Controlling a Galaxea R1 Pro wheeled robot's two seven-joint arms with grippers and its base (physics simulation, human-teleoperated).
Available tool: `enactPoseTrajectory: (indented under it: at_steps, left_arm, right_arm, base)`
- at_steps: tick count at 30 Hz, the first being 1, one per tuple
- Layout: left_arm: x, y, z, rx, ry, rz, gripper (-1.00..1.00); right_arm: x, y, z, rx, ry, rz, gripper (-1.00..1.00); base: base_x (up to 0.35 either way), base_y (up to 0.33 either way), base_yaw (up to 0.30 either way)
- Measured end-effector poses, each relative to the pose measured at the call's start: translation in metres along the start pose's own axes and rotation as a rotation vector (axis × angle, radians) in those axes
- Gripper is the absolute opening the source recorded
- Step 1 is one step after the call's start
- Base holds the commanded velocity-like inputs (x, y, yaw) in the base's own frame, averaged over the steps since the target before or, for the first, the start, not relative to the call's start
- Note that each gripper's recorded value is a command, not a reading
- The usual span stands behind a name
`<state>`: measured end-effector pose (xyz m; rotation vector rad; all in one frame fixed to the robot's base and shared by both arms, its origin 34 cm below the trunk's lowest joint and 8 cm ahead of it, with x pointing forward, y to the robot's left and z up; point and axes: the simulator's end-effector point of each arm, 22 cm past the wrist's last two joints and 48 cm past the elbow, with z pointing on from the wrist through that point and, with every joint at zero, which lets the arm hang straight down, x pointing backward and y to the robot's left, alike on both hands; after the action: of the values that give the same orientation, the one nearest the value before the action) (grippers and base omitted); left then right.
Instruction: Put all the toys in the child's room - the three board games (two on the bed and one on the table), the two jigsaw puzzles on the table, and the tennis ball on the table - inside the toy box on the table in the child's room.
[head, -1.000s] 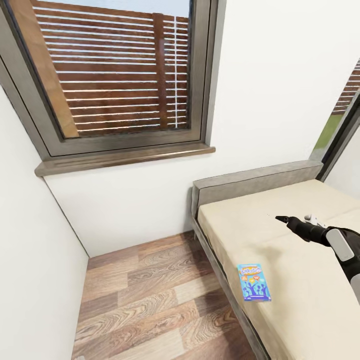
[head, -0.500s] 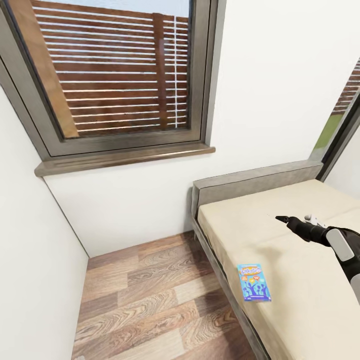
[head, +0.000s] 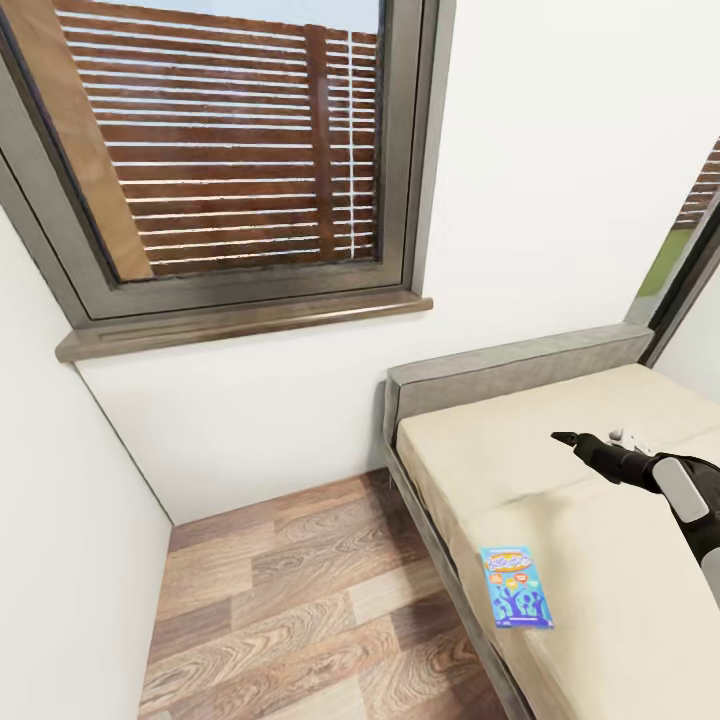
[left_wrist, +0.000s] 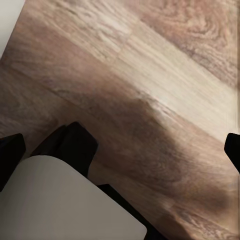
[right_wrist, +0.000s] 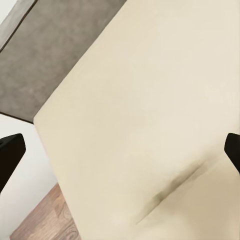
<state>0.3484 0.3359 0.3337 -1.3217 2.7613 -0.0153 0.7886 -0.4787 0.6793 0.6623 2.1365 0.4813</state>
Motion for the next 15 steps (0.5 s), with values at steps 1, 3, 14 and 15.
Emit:
enactPoseTrajectory:
  at_steps: [1, 3, 14, 15]
  left_arm:
    - [-0.0001, -0.0002, 0.0000, 0.000, 0.000, 0.000, 1.00]
    - [-0.0001, -0.0003, 0.0000, 0.000, 0.000, 0.000, 1.00]
    - [-0.0014, -0.0050, -0.0006, 0.008, -0.003, 0.002, 1.00]
    - [-0.0022, -0.0062, -0.0007, 0.009, -0.004, 0.002, 1.00]
  right_arm:
    - [0.0001, -0.0002, 0.0000, 0.000, 0.000, 0.000, 1.00]
    - [0.0001, -0.0002, 0.0000, 0.000, 0.000, 0.000, 1.00]
    - [0.0011, -0.0003, -0.0001, -0.002, 0.003, 0.001, 1.00]
    - [0.0012, 0.0001, 0.0000, -0.003, 0.004, 0.001, 1.00]
  base:
    - [0.053, 0.000, 0.000]
    - [0.038, 0.000, 0.000]
    - [0.013, 0.000, 0.000]
    - [0.004, 0.000, 0.000]
